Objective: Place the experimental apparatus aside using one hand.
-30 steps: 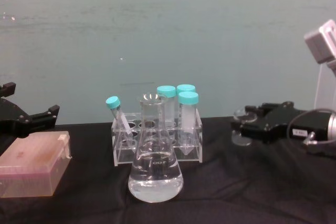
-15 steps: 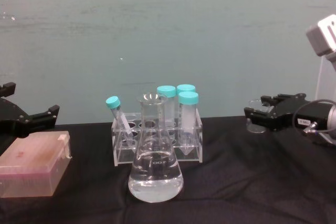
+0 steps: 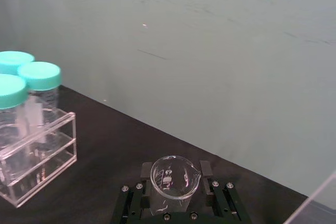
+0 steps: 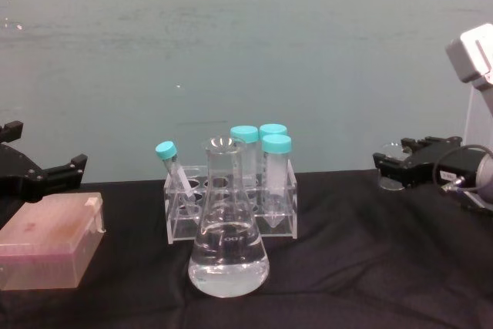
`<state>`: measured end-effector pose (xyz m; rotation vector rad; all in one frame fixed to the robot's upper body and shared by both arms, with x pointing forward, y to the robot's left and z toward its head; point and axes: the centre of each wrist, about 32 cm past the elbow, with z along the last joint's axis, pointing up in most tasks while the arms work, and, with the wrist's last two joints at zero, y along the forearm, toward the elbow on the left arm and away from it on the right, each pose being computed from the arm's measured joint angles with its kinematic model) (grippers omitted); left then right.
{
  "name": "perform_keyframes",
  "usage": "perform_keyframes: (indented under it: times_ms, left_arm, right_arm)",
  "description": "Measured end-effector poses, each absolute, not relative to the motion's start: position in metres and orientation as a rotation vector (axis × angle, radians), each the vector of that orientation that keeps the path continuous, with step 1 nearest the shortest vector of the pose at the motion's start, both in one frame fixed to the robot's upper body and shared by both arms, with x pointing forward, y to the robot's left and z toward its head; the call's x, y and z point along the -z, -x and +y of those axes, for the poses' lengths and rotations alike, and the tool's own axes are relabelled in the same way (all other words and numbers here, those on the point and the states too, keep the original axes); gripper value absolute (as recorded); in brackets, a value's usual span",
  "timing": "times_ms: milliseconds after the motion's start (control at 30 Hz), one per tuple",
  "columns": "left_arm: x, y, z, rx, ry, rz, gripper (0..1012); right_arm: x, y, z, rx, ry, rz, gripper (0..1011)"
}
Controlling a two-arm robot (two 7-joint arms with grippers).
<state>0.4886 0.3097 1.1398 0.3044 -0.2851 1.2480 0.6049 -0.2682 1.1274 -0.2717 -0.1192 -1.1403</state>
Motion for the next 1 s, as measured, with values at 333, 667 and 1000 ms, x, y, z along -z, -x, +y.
perform_keyframes:
  times_ms: [333,667,1000]
  left_arm:
    - [-1.14,-0.489,0.31,-1.248,-0.304,-0.285,1000]
    - [-1.14,-0.489,0.31,-1.248,-0.305,-0.285,1000]
    - [-1.14,-0.489,0.31,-1.248,-0.304,-0.285,1000]
  right_arm:
    - [-1.124,-0.608,-0.267,1.231,0.286,-0.093,543]
    - [-1.118,-0.613,-0.269,1.294,0.307,-0.086,543]
    - [-1.116,-0.614,-0.27,1.331,0.318,-0.088,543]
